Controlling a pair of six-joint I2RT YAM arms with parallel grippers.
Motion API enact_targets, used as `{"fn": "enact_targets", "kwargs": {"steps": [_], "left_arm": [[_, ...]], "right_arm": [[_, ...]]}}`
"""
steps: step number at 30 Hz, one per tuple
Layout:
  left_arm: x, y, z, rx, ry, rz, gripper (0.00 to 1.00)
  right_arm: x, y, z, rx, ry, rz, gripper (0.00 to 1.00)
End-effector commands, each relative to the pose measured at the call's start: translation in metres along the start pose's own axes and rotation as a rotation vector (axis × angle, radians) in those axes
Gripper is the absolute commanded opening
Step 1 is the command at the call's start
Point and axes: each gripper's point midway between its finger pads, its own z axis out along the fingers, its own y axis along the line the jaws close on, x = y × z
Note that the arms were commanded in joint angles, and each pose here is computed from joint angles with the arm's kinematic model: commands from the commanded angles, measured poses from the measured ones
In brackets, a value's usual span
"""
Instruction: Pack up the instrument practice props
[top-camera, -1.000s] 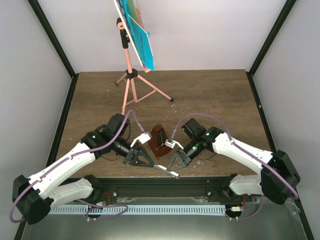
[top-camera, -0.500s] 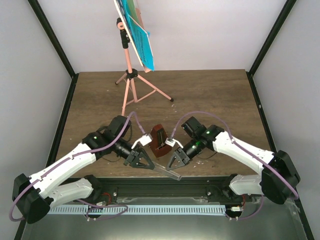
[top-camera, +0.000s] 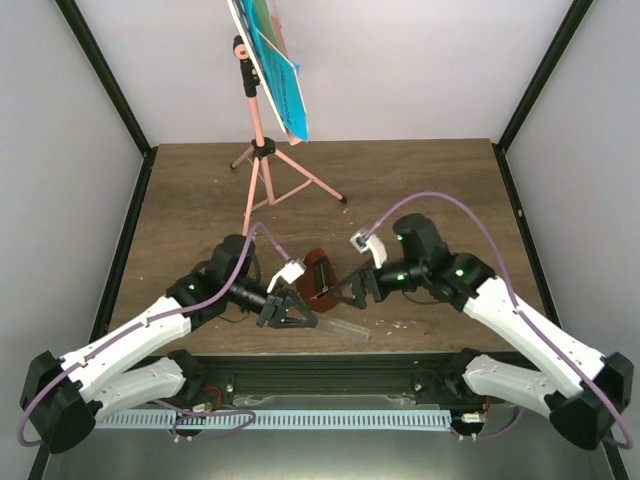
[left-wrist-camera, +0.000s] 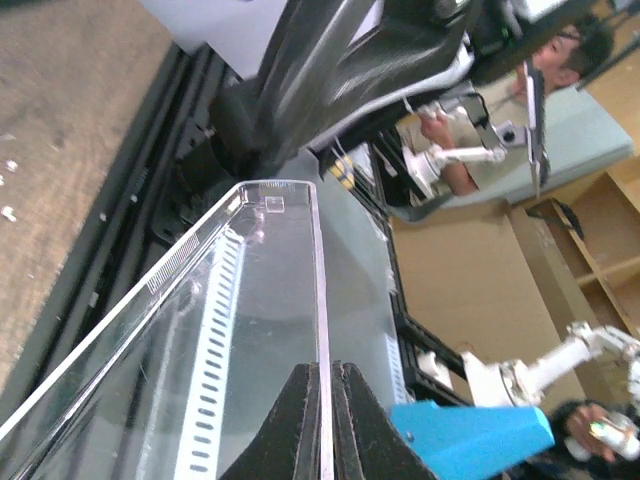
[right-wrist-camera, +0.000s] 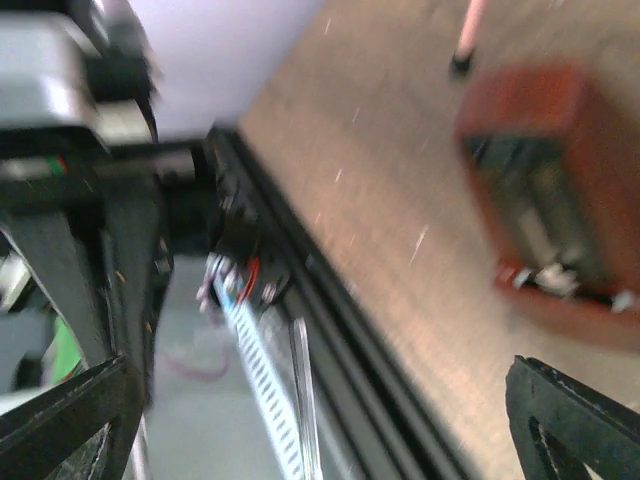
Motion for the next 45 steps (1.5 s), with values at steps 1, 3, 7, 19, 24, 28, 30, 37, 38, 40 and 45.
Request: {"fn": "enact_targets", "kwargs": {"steps": [1, 3, 7, 19, 24, 28, 30, 37, 38, 40, 45], "left_arm": [[-0.04, -0.006, -0.003, -0.018, -0.179, 0.06, 0.0], [-0.051, -0.005, -0.007, -0.037, -0.248, 0.064, 0.0], [-0.076, -0.005, -0.017, -0.093, -0.371, 0.059, 0.0], [-0.131, -0.034, -0.042, 0.021, -0.666, 0.099, 0.0], [-0.148, -0.039, -0.053, 0.001, -0.765, 0.116, 0.0], [-0.153, -0.043, -0.053, -0.002, -0.812, 0.122, 0.0], [-0.154, -0.046, -0.048, 0.002, -0.816, 0.128, 0.0], [-0.154, -0.054, -0.033, 0.011, -0.824, 0.16, 0.0], [-0.155, -0.054, -0.032, 0.01, -0.827, 0.164, 0.0], [-0.156, -0.054, -0.031, 0.005, -0.829, 0.17, 0.0], [-0.156, -0.05, -0.027, -0.008, -0.815, 0.178, 0.0]], "right_arm": [[-0.08, -0.003, -0.05, 0.165, -0.442, -0.034, 1.0], [-0.099, 0.003, -0.075, 0.187, -0.615, -0.039, 1.0], [-0.118, 0.021, -0.119, 0.179, -0.874, -0.1, 1.0], [-0.089, 0.036, -0.162, 0.078, -1.13, -0.152, 1.0], [-0.081, 0.034, -0.162, -0.017, -1.176, -0.099, 1.0], [-0.079, 0.035, -0.148, -0.142, -1.167, -0.067, 1.0], [-0.082, 0.041, -0.146, -0.177, -1.159, -0.087, 1.0], [-0.097, 0.05, -0.145, -0.212, -1.159, -0.089, 1.0], [-0.098, 0.049, -0.145, -0.212, -1.159, -0.081, 1.0], [-0.099, 0.049, -0.143, -0.214, -1.16, -0.067, 0.98], [-0.1, 0.052, -0.139, -0.22, -1.151, -0.07, 0.86]]}}
